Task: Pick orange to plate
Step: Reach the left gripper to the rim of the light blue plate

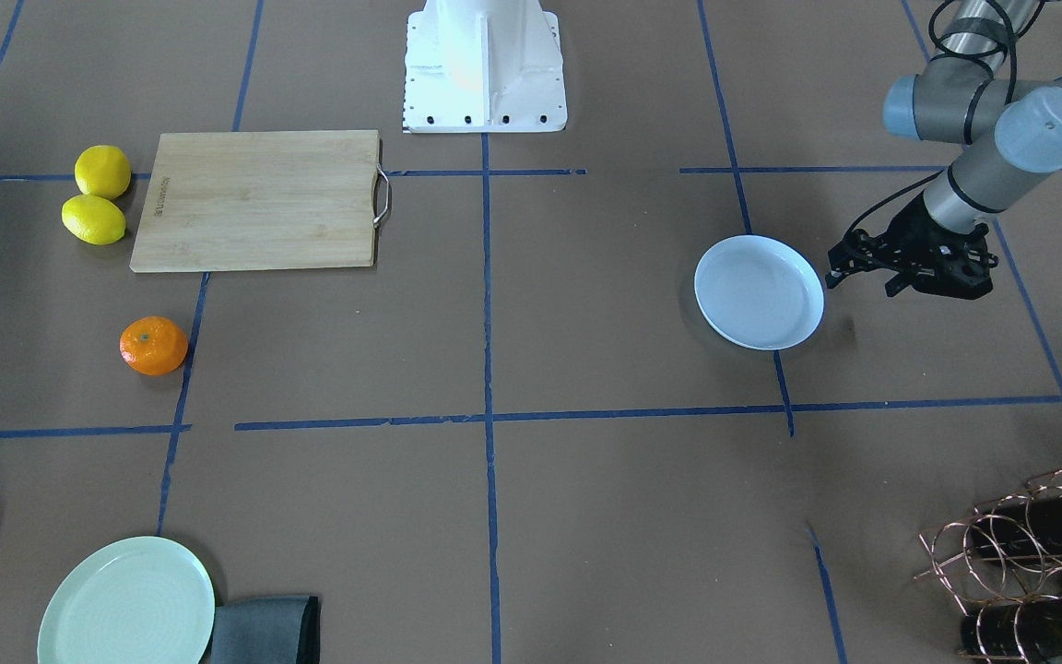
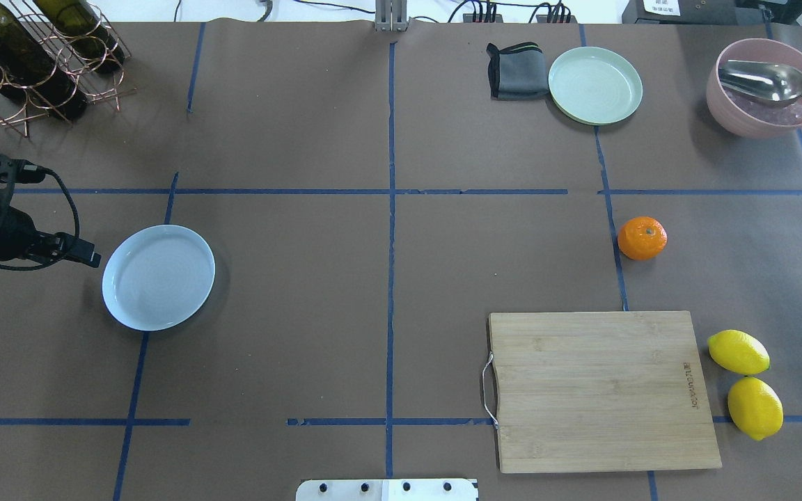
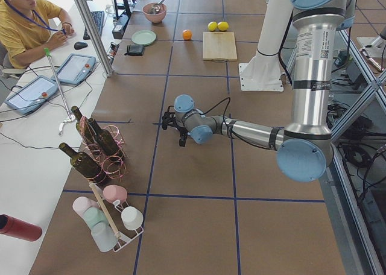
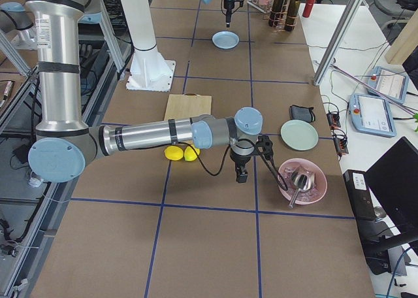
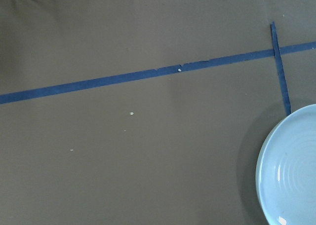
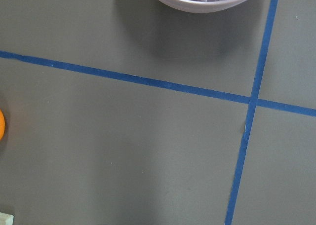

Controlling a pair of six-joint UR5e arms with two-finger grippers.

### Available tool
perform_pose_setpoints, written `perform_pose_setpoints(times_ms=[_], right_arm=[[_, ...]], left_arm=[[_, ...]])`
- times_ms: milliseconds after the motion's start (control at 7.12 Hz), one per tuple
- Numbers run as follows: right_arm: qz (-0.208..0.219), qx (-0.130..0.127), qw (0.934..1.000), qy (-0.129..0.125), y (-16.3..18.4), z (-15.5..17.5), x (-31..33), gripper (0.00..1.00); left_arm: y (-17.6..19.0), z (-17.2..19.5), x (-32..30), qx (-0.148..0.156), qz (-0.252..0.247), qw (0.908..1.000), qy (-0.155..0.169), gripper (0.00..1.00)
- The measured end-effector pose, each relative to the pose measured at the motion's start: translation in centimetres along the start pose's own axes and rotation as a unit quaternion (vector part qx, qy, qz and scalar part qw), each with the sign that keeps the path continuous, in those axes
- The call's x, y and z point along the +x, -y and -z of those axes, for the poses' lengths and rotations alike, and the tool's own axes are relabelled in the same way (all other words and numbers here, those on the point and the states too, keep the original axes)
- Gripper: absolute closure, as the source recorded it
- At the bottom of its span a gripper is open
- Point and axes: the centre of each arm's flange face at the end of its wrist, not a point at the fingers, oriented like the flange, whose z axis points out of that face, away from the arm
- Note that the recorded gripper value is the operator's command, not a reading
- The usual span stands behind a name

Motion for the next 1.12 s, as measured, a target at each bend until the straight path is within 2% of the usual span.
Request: perform_pose_setpoints(times_ms=[281, 421, 562, 1124], right_arm=[[0.000, -0.001, 1.0000, 0.000, 0.0, -0.1, -0.1, 0.00], [0.001, -0.002, 1.0000, 0.000, 0.0, -0.2, -0.2, 0.00], [0.001, -0.003, 1.0000, 0.000, 0.1, -0.3, -0.3, 0.00], [0.002, -0.004, 1.0000, 0.000, 0.1, -0.4, -0.3, 0.00]], left_arm=[[-0.7, -2.1, 2.2, -0.017, 0.008, 0.9998, -0.004, 0.16], [-0.9, -2.7, 2.5, -0.022, 0.010, 0.9997, -0.003, 0.51], [-1.0, -3.0, 2.5, -0.025, 0.011, 0.9996, -0.002, 1.00], [-0.8, -3.1, 3.0, -0.026, 0.010, 0.9996, -0.006, 1.00]])
